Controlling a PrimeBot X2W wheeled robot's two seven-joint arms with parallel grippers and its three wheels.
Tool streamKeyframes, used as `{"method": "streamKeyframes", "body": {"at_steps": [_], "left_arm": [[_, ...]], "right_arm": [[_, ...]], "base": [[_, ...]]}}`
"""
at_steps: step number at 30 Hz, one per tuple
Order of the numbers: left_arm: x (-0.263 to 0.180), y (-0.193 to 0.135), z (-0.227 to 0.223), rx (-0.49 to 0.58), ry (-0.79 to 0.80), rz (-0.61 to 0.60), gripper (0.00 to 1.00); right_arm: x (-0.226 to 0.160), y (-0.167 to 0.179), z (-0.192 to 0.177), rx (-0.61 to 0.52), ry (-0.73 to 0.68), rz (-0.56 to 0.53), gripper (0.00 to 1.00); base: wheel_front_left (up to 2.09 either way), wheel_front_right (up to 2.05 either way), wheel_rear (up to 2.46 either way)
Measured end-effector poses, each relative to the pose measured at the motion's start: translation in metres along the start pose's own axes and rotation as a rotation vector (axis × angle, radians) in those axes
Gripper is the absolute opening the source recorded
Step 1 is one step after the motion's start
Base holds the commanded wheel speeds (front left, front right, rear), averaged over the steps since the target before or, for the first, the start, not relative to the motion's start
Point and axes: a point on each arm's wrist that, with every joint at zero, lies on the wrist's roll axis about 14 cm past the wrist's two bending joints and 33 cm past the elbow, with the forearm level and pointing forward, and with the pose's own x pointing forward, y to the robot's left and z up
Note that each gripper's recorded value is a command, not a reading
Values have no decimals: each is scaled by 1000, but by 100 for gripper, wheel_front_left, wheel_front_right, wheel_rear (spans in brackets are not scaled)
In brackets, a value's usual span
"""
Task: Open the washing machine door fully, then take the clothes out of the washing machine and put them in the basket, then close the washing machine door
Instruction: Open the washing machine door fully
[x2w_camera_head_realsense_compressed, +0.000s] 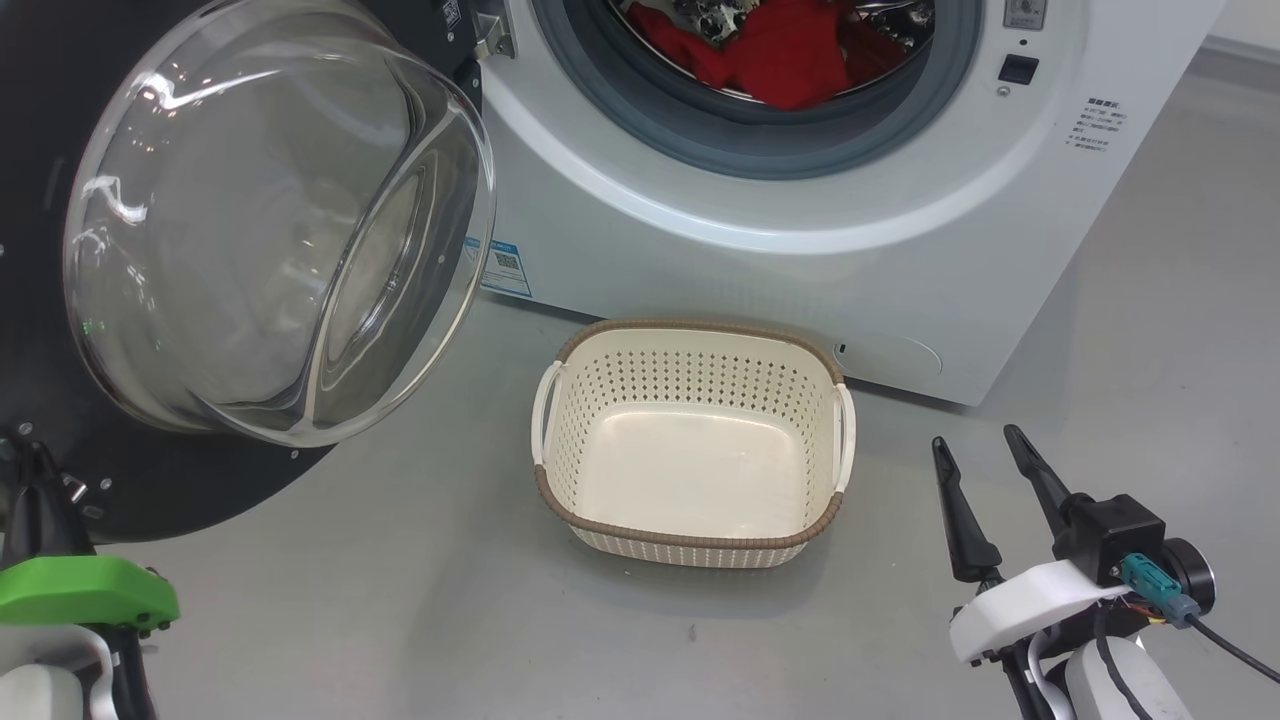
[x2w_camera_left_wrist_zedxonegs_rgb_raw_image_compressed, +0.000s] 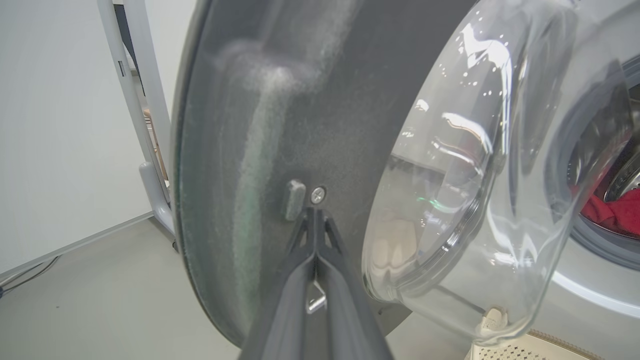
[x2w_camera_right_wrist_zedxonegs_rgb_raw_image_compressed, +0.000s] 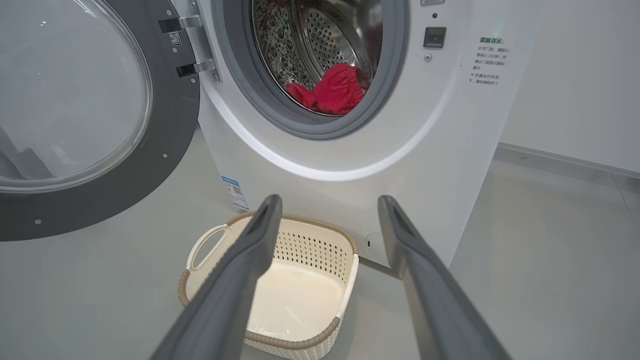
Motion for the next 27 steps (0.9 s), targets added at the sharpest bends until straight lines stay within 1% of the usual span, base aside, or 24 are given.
{"method": "streamKeyframes", "body": {"at_steps": [8,12,17,22,24,26,27], "left_arm": [[-2,-11,-3,18,3,-31,0],[-6,-30,-4,-4,-2,-73,0],[-13,-43,-2,-5,-19,-110,0],[-24,-68,-6,-6,-16,-200,0],[-30,-78,-11,-12,-3,-234,33],[-36,-86,-17,-13,12,-266,55],[-39,-90,-21,-14,22,-281,99]], "right_arm": [[-1,-1,2,-3,-4,-3,100],[-2,0,3,-4,-8,0,100],[-6,-2,7,-6,-18,-11,100],[-11,-7,16,2,-42,-30,100],[-13,-9,19,0,-51,-39,100],[-16,-11,21,2,-58,-48,100],[-18,-12,23,1,-62,-52,100]], "base": [[0,0,0],[0,0,0],[0,0,0],[0,0,0],[0,0,0],[0,0,0],[0,0,0]]}}
